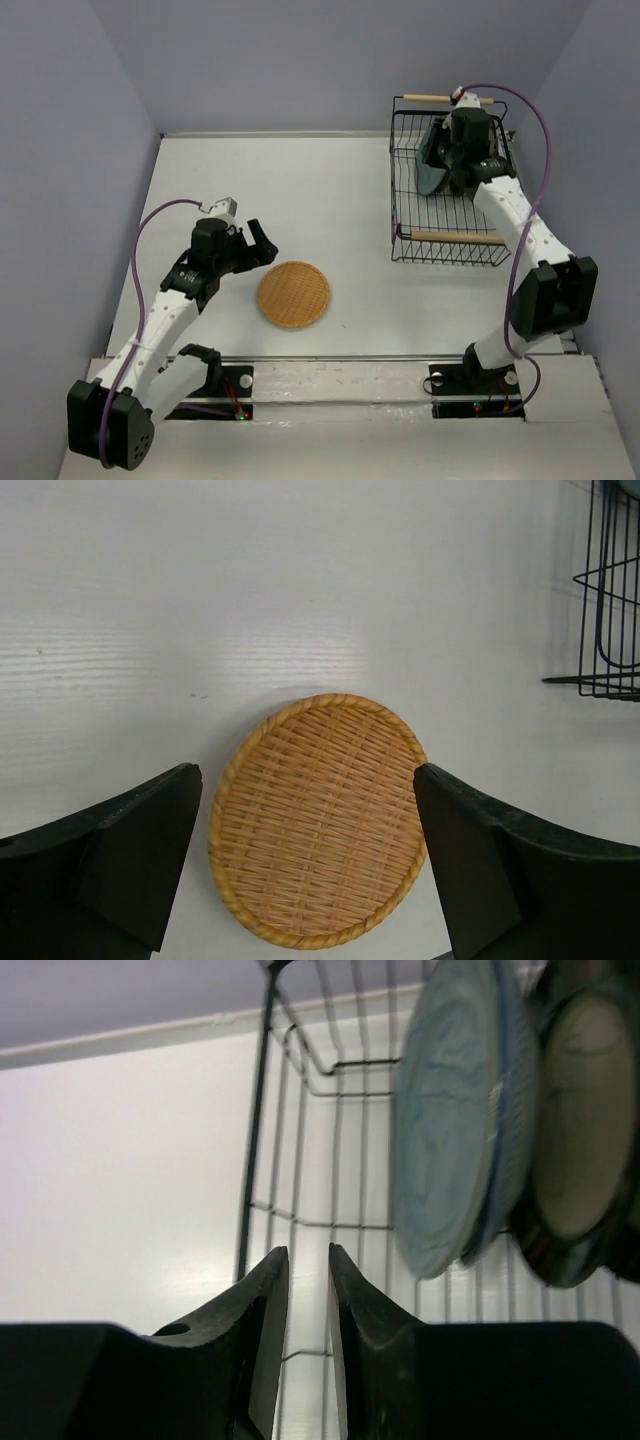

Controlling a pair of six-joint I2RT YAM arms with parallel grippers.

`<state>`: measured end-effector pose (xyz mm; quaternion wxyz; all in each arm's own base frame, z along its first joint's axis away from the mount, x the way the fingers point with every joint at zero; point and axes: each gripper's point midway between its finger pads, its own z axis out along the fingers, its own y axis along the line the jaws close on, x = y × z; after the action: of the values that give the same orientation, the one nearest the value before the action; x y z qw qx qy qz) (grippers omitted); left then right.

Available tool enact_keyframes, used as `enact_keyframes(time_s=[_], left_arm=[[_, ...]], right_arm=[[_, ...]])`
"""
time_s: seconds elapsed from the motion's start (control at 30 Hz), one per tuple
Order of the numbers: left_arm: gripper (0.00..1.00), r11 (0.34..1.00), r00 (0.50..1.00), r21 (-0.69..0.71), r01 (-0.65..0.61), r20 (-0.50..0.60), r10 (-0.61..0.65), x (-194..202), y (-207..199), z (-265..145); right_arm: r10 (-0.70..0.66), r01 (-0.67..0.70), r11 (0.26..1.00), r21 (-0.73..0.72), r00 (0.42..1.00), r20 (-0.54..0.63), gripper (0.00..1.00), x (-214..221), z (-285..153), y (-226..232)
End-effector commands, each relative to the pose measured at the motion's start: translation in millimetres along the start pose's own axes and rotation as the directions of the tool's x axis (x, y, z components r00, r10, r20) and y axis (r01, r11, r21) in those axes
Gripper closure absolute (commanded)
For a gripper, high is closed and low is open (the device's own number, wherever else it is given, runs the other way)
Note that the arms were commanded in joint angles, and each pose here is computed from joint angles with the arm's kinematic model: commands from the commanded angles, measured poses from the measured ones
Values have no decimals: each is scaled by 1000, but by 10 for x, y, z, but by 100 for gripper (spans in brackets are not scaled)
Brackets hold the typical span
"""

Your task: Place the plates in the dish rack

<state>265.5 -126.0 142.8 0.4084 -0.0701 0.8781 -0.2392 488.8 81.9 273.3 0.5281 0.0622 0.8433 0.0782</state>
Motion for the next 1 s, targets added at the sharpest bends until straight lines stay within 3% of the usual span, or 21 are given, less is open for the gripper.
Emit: enact_keyframes(time_s=[0.0, 0.13, 0.27, 0.53, 0.67, 0.8, 0.9, 0.93, 0.97], left_arm=[[4, 990, 996, -113, 81, -32, -85, 33, 143, -40], [4, 941, 968, -265, 210, -81, -239, 271, 397, -110], [7, 914, 935, -307, 264, -153, -321, 622, 493, -116], [12, 889, 875, -389, 239, -310, -371, 1093, 630, 28], [19, 909, 846, -335, 249, -382, -372, 1315, 536, 189], [33, 920, 832, -305, 244, -421, -360, 1430, 502, 277], [59, 929, 841, -254, 268, -408, -354, 1406, 438, 329], [75, 931, 841, -239, 276, -408, -354, 1439, 434, 346], [86, 932, 837, -230, 280, -416, -355, 1455, 418, 347]], right_arm=[[88, -57, 976, -211, 987, 138, 71, -204, -525, 582], [94, -40, 927, -372, 987, 128, 65, 55, -989, 1076], [80, -22, 889, -457, 991, 108, 64, 221, -1231, 1321], [90, -23, 826, -563, 992, 92, 63, 433, -1636, 1373], [74, -30, 820, -571, 996, 54, 63, 656, -1653, 1348], [68, -38, 817, -575, 997, 31, 63, 764, -1649, 1329], [72, -47, 814, -579, 997, 20, 63, 808, -1647, 1331], [71, -50, 808, -588, 997, 12, 63, 829, -1658, 1343], [69, -53, 802, -594, 998, 4, 63, 849, -1665, 1353]])
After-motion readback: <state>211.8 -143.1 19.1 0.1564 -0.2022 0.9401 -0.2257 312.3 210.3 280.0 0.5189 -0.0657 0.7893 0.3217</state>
